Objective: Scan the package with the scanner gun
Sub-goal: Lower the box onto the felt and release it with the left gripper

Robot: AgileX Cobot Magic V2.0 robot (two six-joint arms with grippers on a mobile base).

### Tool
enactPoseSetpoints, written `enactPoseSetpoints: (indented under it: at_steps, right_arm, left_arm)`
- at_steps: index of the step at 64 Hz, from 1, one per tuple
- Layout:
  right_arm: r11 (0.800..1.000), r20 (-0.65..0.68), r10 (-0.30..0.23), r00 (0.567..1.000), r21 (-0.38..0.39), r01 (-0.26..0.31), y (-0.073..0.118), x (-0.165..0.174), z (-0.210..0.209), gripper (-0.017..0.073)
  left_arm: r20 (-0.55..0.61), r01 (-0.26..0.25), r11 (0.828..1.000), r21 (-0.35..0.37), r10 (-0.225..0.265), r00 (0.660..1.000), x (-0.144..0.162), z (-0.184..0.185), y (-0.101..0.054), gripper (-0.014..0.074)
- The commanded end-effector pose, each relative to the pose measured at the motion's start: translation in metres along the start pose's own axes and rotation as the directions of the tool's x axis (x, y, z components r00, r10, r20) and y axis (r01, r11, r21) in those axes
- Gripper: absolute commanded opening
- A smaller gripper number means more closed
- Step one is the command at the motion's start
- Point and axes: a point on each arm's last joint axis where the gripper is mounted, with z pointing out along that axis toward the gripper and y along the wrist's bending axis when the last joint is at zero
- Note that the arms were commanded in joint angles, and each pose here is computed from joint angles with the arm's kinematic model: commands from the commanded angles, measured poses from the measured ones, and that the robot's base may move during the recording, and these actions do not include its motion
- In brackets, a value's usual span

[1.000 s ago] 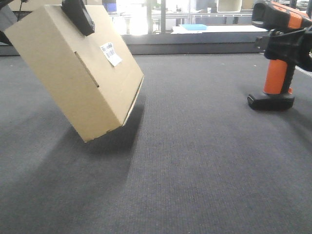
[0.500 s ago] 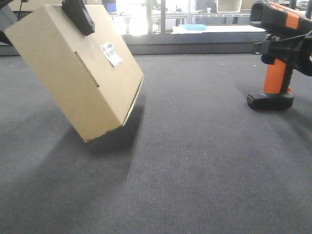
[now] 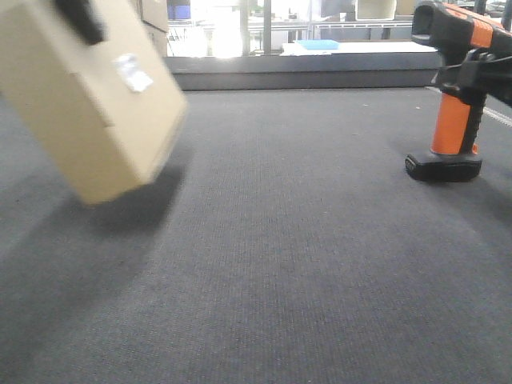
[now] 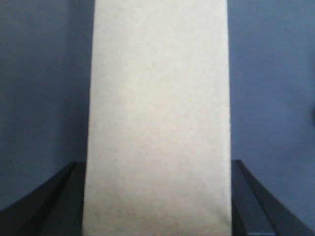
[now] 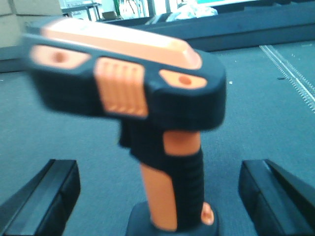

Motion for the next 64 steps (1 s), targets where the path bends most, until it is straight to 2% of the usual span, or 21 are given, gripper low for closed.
enactPoseSetpoints:
  at_steps: [1,8,16,26,34,41,51,61,64]
  right_arm:
    - [1.0,0.04,-0.007,0.999,-0.017,0.007,0.002,-0.007,-0.015,0.0559]
    - [1.0,0.052,-0.008,0.999,-0.021,0.009,0.002,-0.011,-0.028,0.0559]
    - [0.999,0.035,-0.026,0.999,-0.039,0.027,0.005,-0.015,-0.042,0.0559]
    - [0.994,0.012,-0.077,0.997,-0.076,0.078,0.01,-0.026,-0.057,0.0559]
    - [0.994,0.059,-0.079,0.995,-0.076,0.084,0.012,-0.04,-0.071,0.0559]
    - [0.993,0.079,-0.082,0.993,-0.074,0.088,0.013,-0.049,-0.082,0.0559]
    - [0.994,0.055,-0.087,0.995,-0.064,0.091,0.013,-0.053,-0.093,0.0559]
    - [0.994,0.043,-0.089,0.995,-0.06,0.091,0.012,-0.053,-0.096,0.0559]
    - [0.994,0.043,-0.089,0.995,-0.06,0.091,0.012,-0.053,-0.096,0.0559]
  left_arm:
    - [0.033,-0.057,0.997,-0.044,0.058,0.998,-0.007,-0.007,0.013,-0.0111]
    - [0.038,-0.114,0.988,-0.103,0.119,0.992,-0.012,-0.009,0.029,-0.0111]
    - [0.046,-0.182,0.97,-0.162,0.192,0.98,-0.017,-0.011,0.042,-0.0111]
    - [0.038,-0.184,0.964,-0.192,0.194,0.98,-0.02,-0.009,0.052,-0.0111]
    - [0.005,-0.224,0.95,-0.218,0.231,0.973,-0.02,0.001,0.056,-0.0111]
    - [-0.022,-0.23,0.947,-0.223,0.231,0.973,-0.019,0.01,0.059,-0.0111]
    - [-0.058,-0.267,0.93,-0.254,0.261,0.964,-0.019,0.02,0.064,-0.0111]
    - [-0.065,-0.258,0.932,-0.256,0.25,0.966,-0.019,0.02,0.065,-0.0111]
    - [-0.061,-0.242,0.936,-0.257,0.234,0.97,-0.019,0.02,0.065,-0.0111]
